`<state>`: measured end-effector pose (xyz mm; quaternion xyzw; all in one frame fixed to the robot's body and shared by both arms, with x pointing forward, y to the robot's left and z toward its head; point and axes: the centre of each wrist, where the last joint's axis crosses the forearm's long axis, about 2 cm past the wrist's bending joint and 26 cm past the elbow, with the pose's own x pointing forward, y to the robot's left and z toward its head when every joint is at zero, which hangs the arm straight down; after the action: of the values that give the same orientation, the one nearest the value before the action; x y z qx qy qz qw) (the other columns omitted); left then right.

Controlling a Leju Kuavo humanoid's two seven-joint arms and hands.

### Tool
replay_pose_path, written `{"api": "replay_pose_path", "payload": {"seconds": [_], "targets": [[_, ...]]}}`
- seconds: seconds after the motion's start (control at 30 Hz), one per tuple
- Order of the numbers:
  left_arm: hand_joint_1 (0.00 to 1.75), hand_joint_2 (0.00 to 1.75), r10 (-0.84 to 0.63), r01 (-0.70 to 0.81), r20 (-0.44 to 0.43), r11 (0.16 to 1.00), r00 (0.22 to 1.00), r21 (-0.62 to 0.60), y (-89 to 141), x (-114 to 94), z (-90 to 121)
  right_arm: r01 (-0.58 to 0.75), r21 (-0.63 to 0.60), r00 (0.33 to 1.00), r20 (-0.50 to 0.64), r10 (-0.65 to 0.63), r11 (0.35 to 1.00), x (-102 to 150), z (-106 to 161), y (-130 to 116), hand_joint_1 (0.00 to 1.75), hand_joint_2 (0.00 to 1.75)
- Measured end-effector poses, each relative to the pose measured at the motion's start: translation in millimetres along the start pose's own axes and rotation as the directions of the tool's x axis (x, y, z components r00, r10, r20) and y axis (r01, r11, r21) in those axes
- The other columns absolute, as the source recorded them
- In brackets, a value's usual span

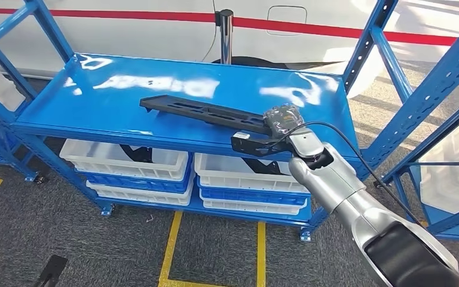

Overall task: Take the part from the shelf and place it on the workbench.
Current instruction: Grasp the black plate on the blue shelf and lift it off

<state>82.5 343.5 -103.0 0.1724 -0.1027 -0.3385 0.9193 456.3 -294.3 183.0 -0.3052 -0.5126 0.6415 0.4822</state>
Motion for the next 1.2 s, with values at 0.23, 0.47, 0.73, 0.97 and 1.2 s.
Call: {"api": "replay_pose_path", "payload": {"seconds": [0.23, 0.47, 0.73, 0.97, 1.2], "targets": [[0.00, 0.00, 0.002, -0.002, 0.007, 1.000, 1.000, -0.001, 0, 1, 0, 0.233, -0.071, 0.964, 0.148, -0.220, 0.970, 13, -3, -14, 1.75, 1.75], [0.00, 0.00, 0.018, -0.019, 0.048, 1.000, 0.999, 0.013, 1, 1, 0, 0.544, -0.090, 0.791, 0.387, -0.474, 0.834, 55, 1, -69, 1.75, 1.75], [0.00, 1.75, 0.049, -0.057, 0.106, 0.996, 0.993, 0.072, 2, -3, 0, 0.838, 0.051, 0.382, 0.656, -0.651, 0.544, 82, 31, -116, 1.75, 1.75], [0.00, 1.75, 0.138, -0.173, 0.240, 0.976, 0.961, 0.133, 2, -5, 0, 0.933, 0.269, -0.050, 0.755, -0.654, 0.240, 89, 79, -122, 1.75, 1.75], [0.00, 1.75, 0.142, -0.206, 0.344, 0.966, 0.928, 0.158, 4, -2, 0, 0.951, 0.257, -0.095, 0.773, -0.627, 0.173, 94, 112, -78, 1.75, 1.75]]}}
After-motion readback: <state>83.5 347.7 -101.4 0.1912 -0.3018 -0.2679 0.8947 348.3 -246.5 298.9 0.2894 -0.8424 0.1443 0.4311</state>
